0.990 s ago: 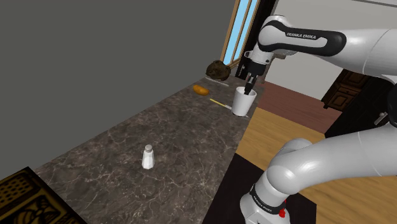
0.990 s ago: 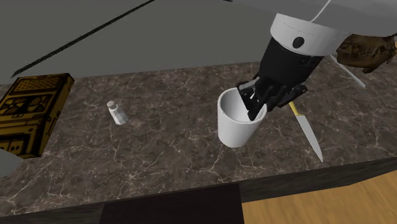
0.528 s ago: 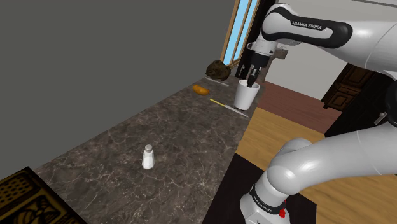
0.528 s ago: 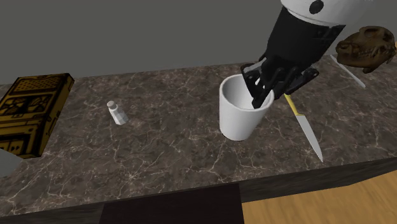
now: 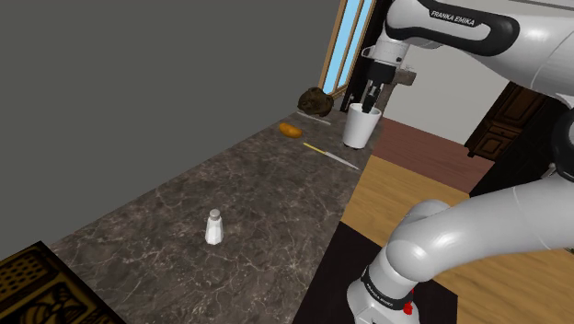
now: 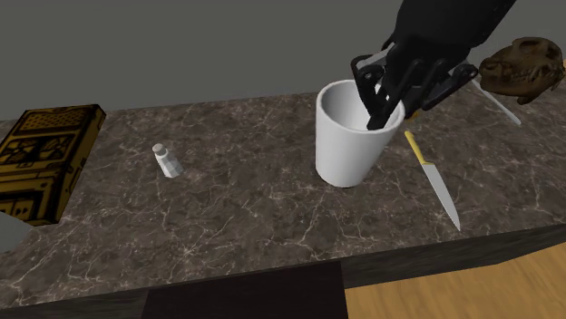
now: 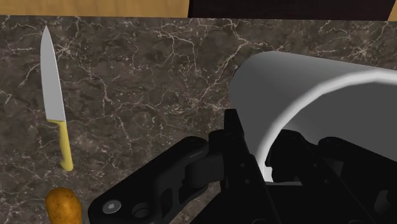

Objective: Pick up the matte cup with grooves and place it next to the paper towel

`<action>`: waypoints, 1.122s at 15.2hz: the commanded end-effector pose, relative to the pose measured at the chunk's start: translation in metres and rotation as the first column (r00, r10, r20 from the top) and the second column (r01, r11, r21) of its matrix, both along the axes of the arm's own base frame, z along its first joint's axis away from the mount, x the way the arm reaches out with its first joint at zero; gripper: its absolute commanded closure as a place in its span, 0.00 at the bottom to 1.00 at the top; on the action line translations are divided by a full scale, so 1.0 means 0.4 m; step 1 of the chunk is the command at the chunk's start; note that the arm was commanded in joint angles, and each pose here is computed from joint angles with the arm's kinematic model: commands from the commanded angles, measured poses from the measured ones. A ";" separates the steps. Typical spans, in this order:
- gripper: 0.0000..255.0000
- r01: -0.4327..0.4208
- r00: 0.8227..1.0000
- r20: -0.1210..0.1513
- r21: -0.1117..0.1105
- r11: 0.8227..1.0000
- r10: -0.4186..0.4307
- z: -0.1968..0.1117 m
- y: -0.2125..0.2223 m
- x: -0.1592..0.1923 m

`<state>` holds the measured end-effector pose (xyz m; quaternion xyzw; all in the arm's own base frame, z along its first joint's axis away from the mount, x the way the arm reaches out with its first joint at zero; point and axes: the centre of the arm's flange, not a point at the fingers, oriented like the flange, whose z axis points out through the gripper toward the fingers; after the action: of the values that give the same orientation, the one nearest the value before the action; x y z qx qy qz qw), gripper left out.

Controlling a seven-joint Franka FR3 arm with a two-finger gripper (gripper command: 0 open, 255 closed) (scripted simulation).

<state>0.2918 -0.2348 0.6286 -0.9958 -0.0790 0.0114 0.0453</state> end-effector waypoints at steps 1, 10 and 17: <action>1.00 0.000 1.000 0.000 0.000 1.000 0.000 0.025 -0.001 -0.001; 1.00 0.000 1.000 0.000 0.000 1.000 0.000 0.026 0.292 -0.049; 1.00 0.000 1.000 0.000 0.000 1.000 0.000 0.026 0.520 -0.086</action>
<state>0.2583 -0.0388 0.6412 -0.9957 -0.0799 0.0115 0.0452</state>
